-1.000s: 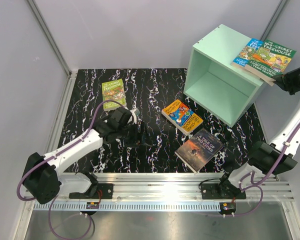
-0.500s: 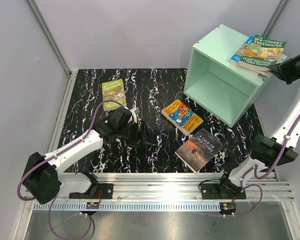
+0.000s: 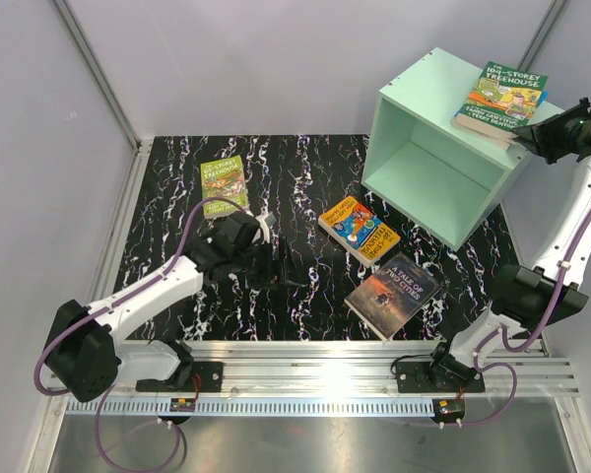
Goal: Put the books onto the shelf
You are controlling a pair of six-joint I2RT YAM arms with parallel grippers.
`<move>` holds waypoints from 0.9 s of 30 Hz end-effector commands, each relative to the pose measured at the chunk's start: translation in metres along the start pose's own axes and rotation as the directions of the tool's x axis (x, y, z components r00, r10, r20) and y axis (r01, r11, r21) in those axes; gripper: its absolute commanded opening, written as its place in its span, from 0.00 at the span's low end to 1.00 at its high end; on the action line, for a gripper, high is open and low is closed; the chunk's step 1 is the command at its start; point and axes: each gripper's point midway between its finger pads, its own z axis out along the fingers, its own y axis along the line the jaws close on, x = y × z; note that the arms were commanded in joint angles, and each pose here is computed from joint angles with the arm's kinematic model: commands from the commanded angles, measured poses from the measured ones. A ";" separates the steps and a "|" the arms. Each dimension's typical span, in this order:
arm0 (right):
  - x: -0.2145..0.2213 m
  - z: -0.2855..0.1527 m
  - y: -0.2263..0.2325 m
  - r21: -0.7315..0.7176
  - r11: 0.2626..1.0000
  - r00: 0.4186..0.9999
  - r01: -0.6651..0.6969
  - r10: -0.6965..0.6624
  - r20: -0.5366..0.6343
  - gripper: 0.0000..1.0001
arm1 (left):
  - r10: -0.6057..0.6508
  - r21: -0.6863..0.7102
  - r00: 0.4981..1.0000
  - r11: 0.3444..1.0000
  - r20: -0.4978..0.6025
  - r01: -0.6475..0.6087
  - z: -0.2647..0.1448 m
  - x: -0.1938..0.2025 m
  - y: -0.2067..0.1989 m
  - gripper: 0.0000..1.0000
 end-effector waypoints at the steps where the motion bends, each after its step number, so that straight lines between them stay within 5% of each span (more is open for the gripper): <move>1: -0.001 -0.006 0.016 -0.047 0.998 0.998 0.030 -0.028 0.053 0.00 | 0.039 0.031 0.999 0.999 0.005 -0.039 -0.003 -0.004 -0.009 0.83; 5: -0.001 -0.009 0.014 -0.017 0.999 0.998 0.034 -0.033 0.060 0.01 | 0.048 0.029 0.999 0.998 0.002 -0.048 -0.004 -0.005 -0.011 0.83; 8: -0.003 -0.020 0.011 0.017 0.998 0.994 0.059 -0.060 0.096 0.39 | 0.048 0.027 0.999 0.998 -0.002 -0.048 -0.003 -0.005 -0.010 0.83; 11: -0.002 -0.034 0.012 0.028 0.996 0.988 0.083 -0.086 0.127 0.98 | 0.045 0.026 0.999 0.999 -0.009 -0.044 -0.001 -0.003 -0.008 0.83; 21: 0.017 -0.092 0.007 0.076 0.995 0.971 0.059 -0.075 0.228 1.00 | 0.049 0.033 0.998 0.998 -0.026 -0.048 0.005 -0.007 -0.012 0.83; 27: 0.093 -0.119 -0.056 0.125 0.992 0.973 -0.017 -0.013 0.230 1.00 | 0.052 0.073 0.997 0.996 -0.062 -0.047 0.021 -0.012 -0.023 0.82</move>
